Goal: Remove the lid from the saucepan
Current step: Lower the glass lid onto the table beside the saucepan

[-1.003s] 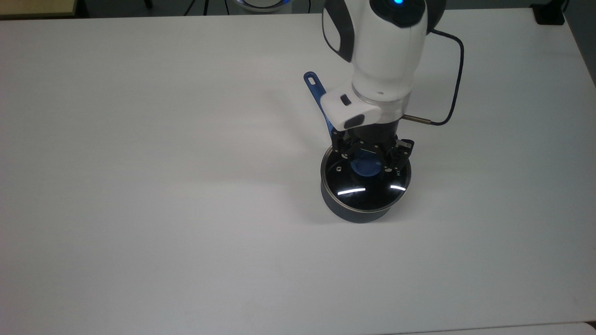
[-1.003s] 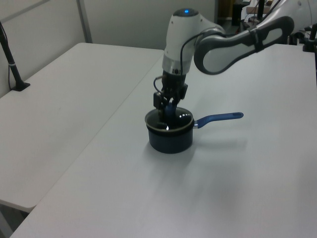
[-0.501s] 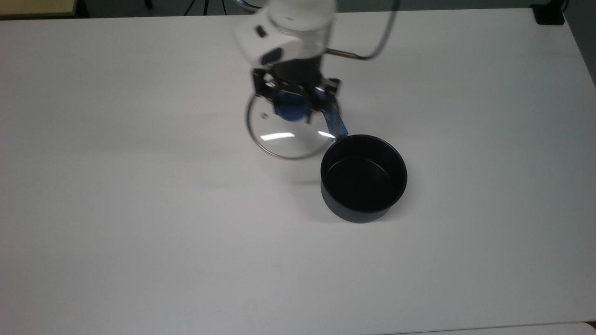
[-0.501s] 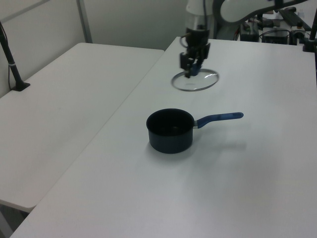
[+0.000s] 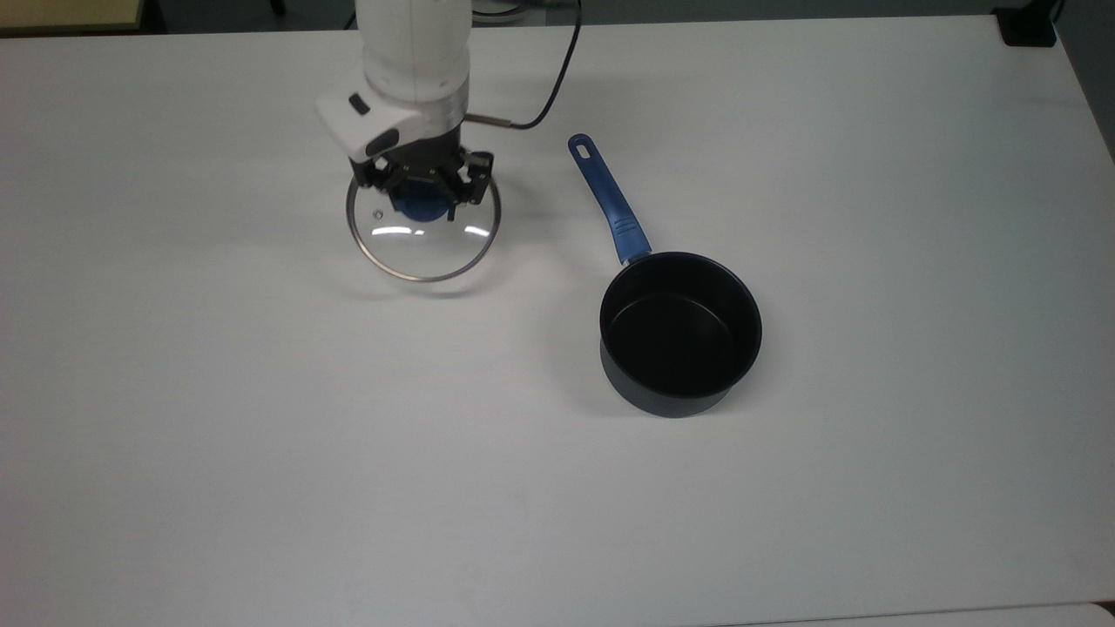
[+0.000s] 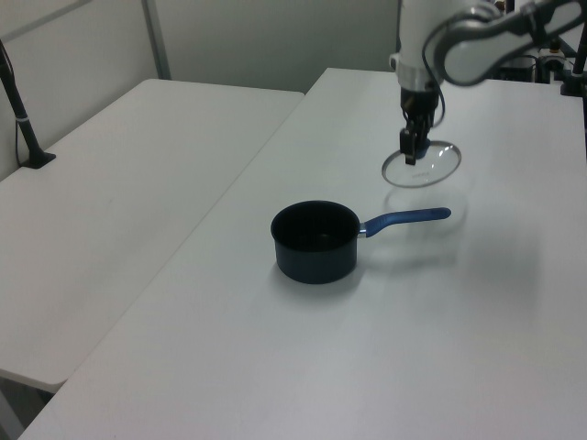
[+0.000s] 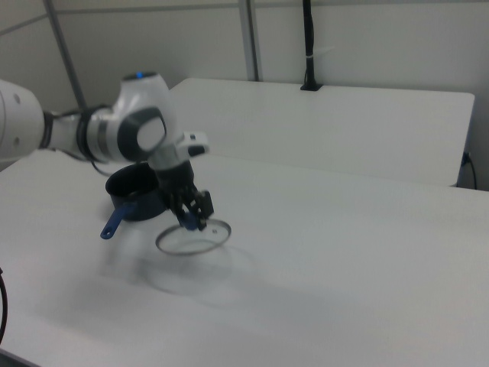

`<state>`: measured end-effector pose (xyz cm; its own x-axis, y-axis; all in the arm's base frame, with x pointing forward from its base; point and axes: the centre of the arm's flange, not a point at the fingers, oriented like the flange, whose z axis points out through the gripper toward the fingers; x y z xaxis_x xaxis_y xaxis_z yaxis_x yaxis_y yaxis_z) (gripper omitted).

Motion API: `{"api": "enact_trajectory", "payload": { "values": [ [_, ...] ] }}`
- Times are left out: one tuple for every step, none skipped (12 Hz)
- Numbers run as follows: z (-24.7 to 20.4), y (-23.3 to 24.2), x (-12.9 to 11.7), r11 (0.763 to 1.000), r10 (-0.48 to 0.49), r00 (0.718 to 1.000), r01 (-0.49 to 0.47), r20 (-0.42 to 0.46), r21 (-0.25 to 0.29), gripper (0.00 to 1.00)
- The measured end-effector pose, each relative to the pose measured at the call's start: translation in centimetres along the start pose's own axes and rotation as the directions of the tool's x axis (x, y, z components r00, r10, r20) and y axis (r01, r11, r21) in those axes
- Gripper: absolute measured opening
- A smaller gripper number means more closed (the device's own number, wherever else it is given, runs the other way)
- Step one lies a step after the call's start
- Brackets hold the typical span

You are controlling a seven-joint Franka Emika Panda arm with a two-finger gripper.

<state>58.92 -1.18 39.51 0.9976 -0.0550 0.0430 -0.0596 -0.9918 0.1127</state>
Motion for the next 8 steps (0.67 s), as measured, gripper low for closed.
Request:
{"api": "enact_trajectory", "payload": {
  "values": [
    [2.2, 0.8, -0.7, 1.000, -0.026, 0.999, 0.026, -0.023, -0.002, 0.59],
    [3.7, 1.8, -1.3, 0.999, -0.041, 0.998, 0.041, -0.042, -0.003, 0.59],
    [4.6, 2.7, -1.6, 0.999, -0.047, 0.998, 0.047, -0.043, -0.002, 0.59],
    [5.3, 3.4, -1.8, 0.999, -0.051, 0.998, 0.051, -0.032, -0.004, 0.59],
    [5.8, 3.5, -1.8, 0.999, -0.053, 0.998, 0.053, -0.023, -0.007, 0.63],
    [6.2, 3.6, -1.8, 0.999, -0.052, 0.999, 0.052, -0.017, -0.007, 0.63],
    [6.2, 3.8, -1.8, 0.999, -0.032, 0.999, 0.032, -0.018, -0.007, 0.70],
    [5.7, 3.9, -1.4, 1.000, 0.016, 0.999, -0.016, -0.030, -0.006, 0.82]
  ]
}}
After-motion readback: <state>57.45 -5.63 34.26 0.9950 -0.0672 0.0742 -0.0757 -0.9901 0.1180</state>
